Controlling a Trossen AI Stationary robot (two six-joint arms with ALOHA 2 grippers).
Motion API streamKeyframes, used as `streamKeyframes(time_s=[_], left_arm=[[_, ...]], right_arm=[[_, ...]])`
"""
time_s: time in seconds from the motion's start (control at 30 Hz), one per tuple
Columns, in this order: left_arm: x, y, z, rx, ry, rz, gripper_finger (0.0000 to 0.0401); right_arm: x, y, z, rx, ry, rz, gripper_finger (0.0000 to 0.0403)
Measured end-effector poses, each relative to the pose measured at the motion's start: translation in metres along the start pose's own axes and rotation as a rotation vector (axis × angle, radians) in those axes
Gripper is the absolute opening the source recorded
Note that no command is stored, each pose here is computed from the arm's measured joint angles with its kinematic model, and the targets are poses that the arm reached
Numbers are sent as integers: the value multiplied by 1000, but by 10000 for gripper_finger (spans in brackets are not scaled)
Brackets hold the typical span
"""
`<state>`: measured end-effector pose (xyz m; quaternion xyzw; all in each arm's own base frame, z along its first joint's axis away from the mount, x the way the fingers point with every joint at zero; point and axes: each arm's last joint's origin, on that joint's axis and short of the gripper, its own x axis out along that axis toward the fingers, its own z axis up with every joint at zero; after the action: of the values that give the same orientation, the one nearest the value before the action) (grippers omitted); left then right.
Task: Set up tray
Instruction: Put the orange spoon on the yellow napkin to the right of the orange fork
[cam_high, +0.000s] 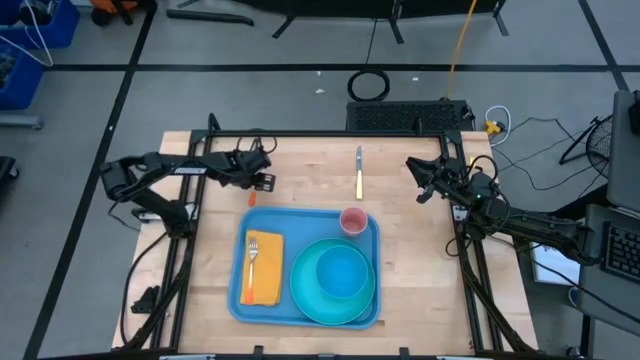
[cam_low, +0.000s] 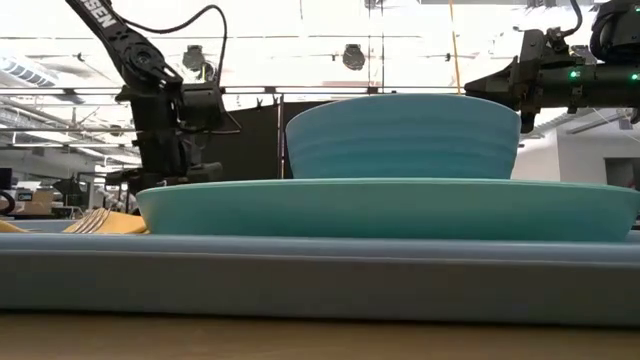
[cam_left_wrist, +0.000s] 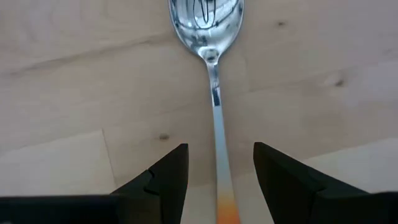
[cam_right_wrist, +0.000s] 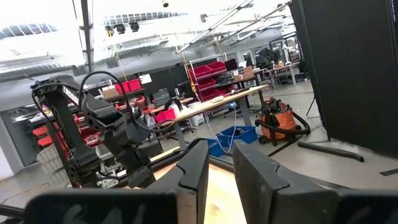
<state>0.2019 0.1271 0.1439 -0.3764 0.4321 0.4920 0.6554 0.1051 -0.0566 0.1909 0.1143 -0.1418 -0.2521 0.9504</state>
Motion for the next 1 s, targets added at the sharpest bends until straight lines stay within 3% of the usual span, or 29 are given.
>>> streamKeyframes(time_s=[0.73,0.83,1.0], left_arm=[[16,-1,4,-8,2,23,178],[16,0,4,-5,7,35,138],[17,0,3,9,0,46,23]], right_arm=[[0,0,0,3,-1,0,63],[0,0,0,3,0,0,63],[0,0,0,3,0,0,63]])
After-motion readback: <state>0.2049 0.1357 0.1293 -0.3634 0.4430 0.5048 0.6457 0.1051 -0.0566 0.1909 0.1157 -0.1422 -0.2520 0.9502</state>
